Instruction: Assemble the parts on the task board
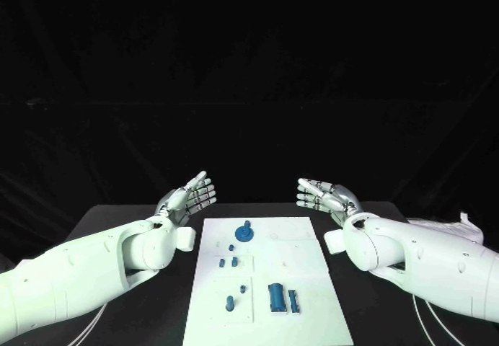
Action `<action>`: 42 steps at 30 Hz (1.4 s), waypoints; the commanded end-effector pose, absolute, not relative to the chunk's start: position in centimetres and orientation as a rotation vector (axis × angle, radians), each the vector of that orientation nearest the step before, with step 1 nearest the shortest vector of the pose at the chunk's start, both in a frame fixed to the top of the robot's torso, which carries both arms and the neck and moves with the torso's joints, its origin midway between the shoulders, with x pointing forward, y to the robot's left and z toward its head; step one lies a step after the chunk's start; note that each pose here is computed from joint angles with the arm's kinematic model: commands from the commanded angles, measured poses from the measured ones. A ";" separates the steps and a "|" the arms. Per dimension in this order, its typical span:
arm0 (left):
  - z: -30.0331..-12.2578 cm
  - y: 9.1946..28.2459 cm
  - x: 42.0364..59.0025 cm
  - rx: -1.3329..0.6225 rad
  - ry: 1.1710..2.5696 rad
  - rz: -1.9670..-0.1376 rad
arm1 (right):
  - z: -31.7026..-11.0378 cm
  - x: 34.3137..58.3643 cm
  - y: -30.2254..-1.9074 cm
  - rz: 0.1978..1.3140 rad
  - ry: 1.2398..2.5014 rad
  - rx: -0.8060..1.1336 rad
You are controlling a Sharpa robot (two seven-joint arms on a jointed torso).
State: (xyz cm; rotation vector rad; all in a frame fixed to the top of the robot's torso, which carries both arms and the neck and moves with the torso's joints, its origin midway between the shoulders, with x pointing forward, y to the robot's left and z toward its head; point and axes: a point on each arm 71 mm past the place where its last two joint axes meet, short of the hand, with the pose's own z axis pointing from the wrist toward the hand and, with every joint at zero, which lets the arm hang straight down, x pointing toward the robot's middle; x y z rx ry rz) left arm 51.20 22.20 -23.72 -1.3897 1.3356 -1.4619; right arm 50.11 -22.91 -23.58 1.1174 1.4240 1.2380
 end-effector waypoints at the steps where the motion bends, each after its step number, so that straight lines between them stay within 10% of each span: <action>1: -23.5 21.7 50.3 -1.323 1.295 -1.362 | -23.0 48.9 -21.8 1.227 1.293 1.161; 15: -22.5 19.3 46.3 -1.213 1.221 -1.233 | -22.4 46.2 -19.2 1.229 1.218 1.209; 42: -22.4 19.2 46.2 -1.209 1.218 -1.229 | -22.4 46.2 -19.2 1.229 1.218 1.209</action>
